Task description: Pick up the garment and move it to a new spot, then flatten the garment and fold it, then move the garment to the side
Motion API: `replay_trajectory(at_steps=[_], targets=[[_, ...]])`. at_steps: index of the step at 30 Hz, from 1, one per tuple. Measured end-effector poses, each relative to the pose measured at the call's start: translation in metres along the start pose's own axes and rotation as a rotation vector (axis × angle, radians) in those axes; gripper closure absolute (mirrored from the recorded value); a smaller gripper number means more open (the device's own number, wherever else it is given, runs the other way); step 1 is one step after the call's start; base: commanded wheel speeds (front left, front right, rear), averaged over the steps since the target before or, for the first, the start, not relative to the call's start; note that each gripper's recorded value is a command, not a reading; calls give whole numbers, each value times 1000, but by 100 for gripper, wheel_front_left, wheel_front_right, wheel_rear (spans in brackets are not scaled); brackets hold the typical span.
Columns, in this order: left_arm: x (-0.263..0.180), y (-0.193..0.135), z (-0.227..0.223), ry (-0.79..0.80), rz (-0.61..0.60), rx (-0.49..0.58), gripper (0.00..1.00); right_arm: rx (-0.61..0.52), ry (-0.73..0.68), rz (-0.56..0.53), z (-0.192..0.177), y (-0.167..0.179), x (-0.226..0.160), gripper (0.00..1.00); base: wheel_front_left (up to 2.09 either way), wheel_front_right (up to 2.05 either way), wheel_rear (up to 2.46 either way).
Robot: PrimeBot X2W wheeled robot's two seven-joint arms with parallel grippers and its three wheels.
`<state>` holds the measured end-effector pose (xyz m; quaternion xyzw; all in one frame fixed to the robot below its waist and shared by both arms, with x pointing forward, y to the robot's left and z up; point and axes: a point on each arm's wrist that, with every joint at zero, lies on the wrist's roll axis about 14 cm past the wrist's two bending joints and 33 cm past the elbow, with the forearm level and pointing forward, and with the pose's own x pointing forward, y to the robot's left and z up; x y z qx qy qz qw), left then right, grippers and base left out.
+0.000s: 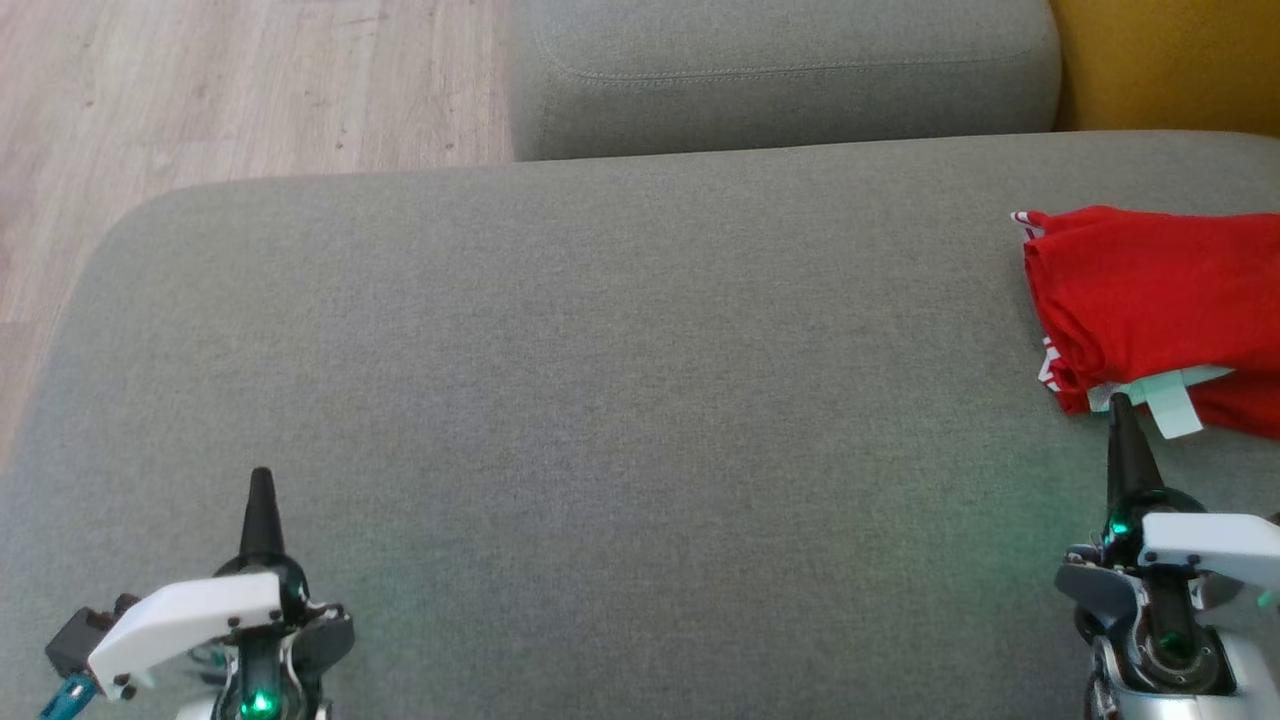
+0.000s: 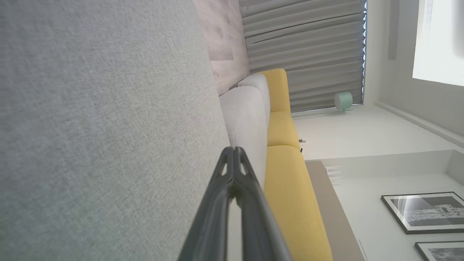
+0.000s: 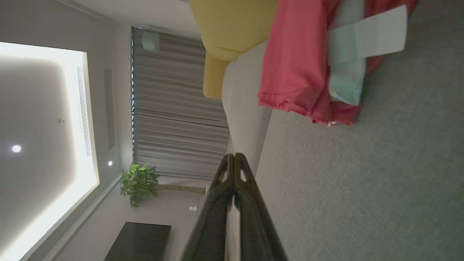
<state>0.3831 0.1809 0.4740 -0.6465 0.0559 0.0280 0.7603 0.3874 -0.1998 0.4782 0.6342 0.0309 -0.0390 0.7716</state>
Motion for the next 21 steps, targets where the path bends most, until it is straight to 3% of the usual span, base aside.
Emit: replay_trajectory(at_steps=[21], targets=[[-2, -12, 6, 0, -55, -162, 100, 200, -10, 34, 8, 6, -7, 100, 0, 0, 0]])
